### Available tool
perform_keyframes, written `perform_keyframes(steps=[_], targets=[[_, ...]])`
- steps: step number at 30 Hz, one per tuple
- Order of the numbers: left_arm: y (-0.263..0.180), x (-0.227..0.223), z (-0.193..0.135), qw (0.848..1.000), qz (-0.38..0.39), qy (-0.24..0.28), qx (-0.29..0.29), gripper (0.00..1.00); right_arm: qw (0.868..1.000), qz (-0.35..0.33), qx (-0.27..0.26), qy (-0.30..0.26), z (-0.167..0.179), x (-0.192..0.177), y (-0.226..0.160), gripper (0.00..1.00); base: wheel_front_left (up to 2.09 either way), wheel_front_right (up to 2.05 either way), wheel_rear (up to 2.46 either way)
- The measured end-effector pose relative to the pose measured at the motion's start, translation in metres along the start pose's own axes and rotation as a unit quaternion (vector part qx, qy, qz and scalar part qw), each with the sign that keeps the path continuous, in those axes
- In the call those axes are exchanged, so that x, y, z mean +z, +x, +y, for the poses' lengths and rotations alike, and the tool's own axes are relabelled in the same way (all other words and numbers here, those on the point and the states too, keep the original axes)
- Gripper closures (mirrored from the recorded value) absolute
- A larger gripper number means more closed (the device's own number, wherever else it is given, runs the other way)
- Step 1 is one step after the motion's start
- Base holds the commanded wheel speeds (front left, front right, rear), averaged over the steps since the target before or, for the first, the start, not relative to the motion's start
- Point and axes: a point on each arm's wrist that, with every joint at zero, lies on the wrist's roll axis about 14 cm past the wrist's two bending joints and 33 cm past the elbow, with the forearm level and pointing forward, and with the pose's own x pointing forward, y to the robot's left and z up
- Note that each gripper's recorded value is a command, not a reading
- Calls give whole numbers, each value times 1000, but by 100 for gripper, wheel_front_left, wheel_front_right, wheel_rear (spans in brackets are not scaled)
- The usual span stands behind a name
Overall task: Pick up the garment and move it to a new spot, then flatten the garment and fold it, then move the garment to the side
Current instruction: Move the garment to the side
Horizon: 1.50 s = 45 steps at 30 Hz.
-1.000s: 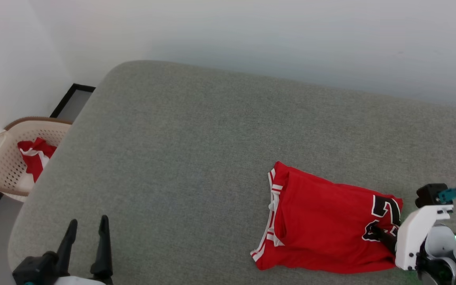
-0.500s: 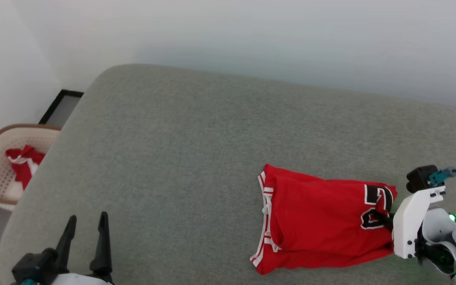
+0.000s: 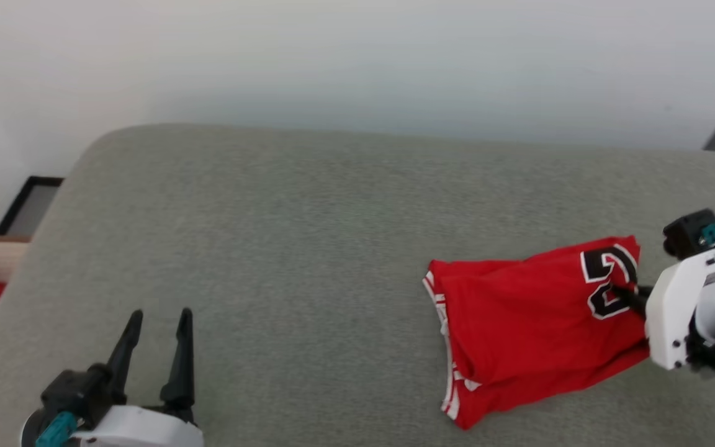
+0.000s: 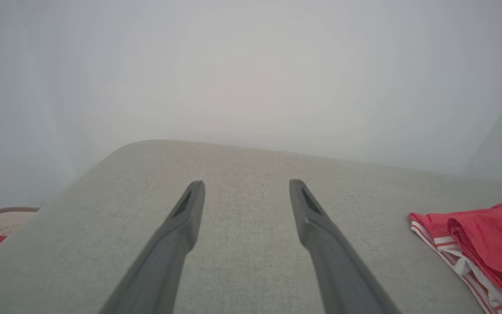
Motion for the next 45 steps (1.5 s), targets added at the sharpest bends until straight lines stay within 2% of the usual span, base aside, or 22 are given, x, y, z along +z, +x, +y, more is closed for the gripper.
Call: perform_keyframes(steps=[14,30,37,45], targets=[[66,-2,-83,992,-10,1,-128,0,994,-26,-107,-6,-88,5,-58,100,0,0,0],[125,-35,-172,967,12,-4,-253,0,973,-17,-230,-15,-181,-21,-106,100,0,0,0],[139,-60,-194,959,32,-9,-283,0,957,6,-289,-29,-223,-40,-126,100,0,0,0],[148,-84,-197,954,55,-7,-295,0,938,24,-332,-96,-260,-43,-130,100,0,0,0]])
